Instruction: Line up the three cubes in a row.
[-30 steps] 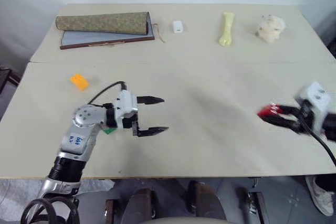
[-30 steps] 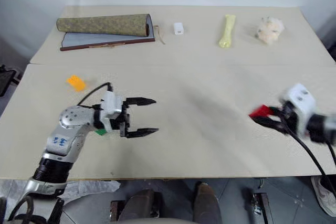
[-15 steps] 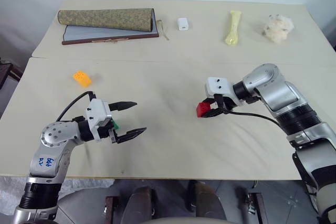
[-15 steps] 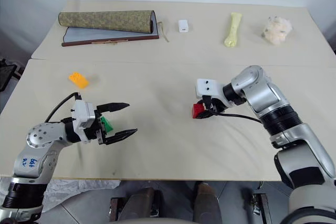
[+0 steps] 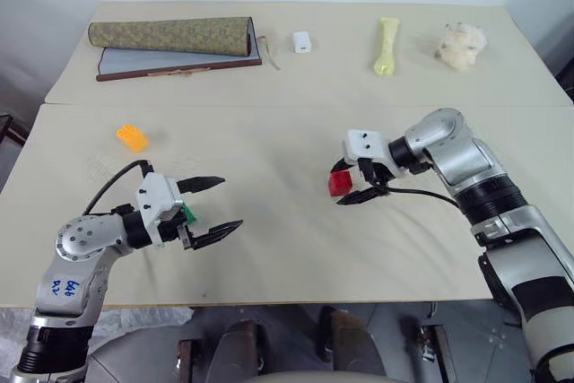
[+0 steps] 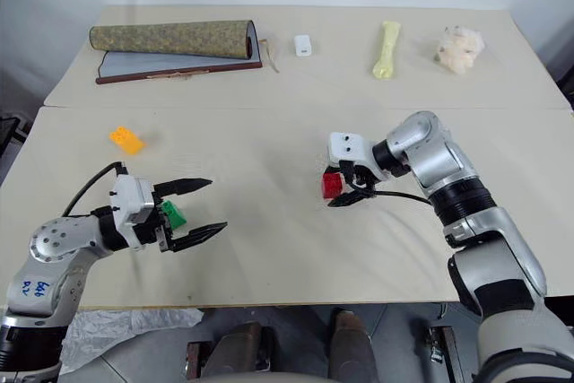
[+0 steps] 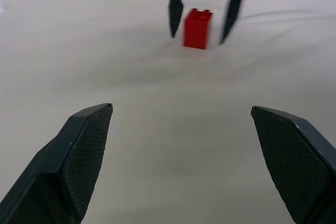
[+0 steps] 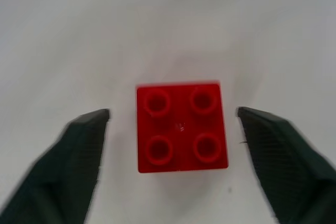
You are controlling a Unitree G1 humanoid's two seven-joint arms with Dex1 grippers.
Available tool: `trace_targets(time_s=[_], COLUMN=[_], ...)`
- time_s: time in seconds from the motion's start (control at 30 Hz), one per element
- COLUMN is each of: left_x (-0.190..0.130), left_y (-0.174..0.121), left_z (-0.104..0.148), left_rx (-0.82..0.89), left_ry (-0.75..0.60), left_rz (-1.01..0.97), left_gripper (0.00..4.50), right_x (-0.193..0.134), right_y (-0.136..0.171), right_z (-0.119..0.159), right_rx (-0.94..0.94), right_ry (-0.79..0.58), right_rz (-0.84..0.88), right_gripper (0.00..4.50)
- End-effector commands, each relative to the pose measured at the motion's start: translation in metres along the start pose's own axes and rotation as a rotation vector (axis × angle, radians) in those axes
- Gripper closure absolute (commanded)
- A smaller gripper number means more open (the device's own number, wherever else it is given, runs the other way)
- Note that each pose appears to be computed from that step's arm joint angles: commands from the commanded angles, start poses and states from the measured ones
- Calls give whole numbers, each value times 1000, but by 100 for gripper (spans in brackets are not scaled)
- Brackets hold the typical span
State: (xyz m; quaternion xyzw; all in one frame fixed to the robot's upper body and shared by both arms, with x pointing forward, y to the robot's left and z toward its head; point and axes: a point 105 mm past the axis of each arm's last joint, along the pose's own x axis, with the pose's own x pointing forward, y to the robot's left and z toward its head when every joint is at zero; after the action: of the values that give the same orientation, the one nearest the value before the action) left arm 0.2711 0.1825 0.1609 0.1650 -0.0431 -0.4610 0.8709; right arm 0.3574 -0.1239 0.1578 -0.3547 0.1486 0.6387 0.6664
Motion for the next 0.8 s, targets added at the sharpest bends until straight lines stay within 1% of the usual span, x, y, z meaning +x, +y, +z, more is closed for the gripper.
trace_targets(time_s=[0.03, 0.07, 0.13, 0.17, 0.23, 0.3, 0.33, 0.37, 0.43, 0.5, 0.63, 0.7, 0.8], left_x=[-25, -33, -62, -75, -93, -130, -145, -167, -191, -196, -197, -184, -156], left_y=[26, 31, 41, 43, 46, 41, 38, 27, 8, -6, -16, -16, -7], left_z=[16, 16, 11, 8, 2, -16, -24, -38, -53, -59, -67, -70, -67], left_rx=[24, 22, 1, -12, -36, -114, -136, -161, -215, -280, -326, -344, -310], left_ry=[-80, -85, -69, -55, -34, 28, 61, 127, 199, 211, 231, 204, 163], left_rz=[178, 223, 334, 380, 433, 523, 555, 593, 607, 582, 560, 507, 440], left_gripper=[0, 0, 0, 0, 0, 0, 0, 0, 0, 0, 0, 0, 0], right_x=[-34, -41, -63, -73, -78, -86, -87, -88, -86, -83, -78, -73, -74], right_y=[0, 2, 4, 7, 12, 28, 32, 41, 53, 61, 66, 71, 73], right_z=[17, 20, 26, 23, 17, -3, -7, -19, -31, -32, -29, -29, -24], right_rx=[-120, -125, -132, -134, -116, -67, -52, -12, 56, 118, 116, 119, 79], right_ry=[-183, -261, -471, -526, -553, -578, -592, -599, -605, -635, -676, -683, -707], right_rz=[-86, -105, -205, -241, -253, -263, -267, -273, -257, -221, -258, -260, -277], right_gripper=[8, 8, 8, 8, 8, 8, 8, 8, 8, 8, 8, 8, 8])
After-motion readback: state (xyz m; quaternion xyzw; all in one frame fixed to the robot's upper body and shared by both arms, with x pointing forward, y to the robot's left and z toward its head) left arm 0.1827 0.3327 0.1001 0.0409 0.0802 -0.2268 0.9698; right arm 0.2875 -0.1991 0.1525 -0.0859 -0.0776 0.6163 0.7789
